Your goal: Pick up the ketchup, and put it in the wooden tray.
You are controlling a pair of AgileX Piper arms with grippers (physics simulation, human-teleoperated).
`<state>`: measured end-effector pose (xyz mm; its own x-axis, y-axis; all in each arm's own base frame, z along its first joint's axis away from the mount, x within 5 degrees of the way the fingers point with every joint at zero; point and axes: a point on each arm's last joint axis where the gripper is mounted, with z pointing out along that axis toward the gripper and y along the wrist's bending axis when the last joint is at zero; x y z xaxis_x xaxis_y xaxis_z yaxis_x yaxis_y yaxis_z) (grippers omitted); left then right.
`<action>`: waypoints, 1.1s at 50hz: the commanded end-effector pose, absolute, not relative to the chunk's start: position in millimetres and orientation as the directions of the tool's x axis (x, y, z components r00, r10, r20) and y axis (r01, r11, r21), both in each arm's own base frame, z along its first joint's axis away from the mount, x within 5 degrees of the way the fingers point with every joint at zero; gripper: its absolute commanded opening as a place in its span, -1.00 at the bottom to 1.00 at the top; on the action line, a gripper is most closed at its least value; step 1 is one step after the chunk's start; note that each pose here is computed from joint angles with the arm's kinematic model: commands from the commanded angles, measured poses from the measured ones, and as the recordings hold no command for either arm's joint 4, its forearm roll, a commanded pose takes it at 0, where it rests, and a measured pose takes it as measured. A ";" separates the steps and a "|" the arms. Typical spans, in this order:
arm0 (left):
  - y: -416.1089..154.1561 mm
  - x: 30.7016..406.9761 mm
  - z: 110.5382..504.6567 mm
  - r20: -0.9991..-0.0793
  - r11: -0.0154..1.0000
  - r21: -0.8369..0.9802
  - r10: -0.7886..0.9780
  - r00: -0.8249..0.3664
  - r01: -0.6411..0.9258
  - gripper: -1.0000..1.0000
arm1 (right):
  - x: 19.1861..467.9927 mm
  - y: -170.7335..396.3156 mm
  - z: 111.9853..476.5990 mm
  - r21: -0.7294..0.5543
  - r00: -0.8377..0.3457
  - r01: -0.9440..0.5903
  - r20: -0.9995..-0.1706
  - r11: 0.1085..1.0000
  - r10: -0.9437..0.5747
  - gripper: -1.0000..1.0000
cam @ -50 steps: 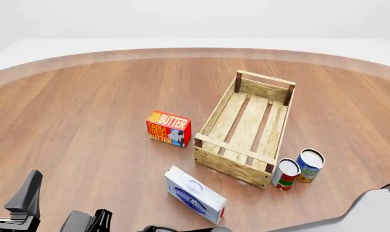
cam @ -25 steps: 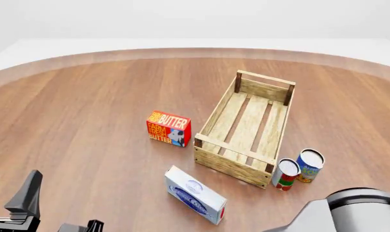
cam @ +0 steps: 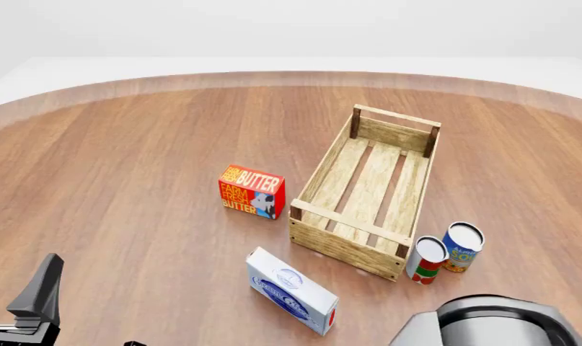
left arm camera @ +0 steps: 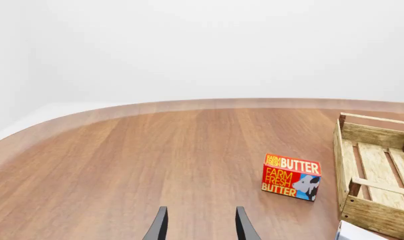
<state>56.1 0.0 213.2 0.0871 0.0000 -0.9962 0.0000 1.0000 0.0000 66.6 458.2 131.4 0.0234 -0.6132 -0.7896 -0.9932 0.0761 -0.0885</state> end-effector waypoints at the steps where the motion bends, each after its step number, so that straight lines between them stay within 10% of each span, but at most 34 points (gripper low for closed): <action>1: 0.0 56.1 213.2 -0.996 1.000 0.000 0.000 0.087 0.000 1.00 | 67.7 457.6 132.8 -0.094 0.029 -0.993 -0.793 0.075 -0.608 -1.00; 55: 0.0 56.1 213.2 -0.996 1.000 0.000 0.000 0.087 0.000 1.00 | 124.5 380.3 180.0 -0.085 -0.087 -0.965 -0.787 0.247 -0.611 -1.00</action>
<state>56.1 0.0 213.2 0.0871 0.0000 -0.9962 0.0000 1.0000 0.0000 108.2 396.1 165.2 -0.0578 -0.6275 -0.7765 -0.9768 0.1963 -0.0860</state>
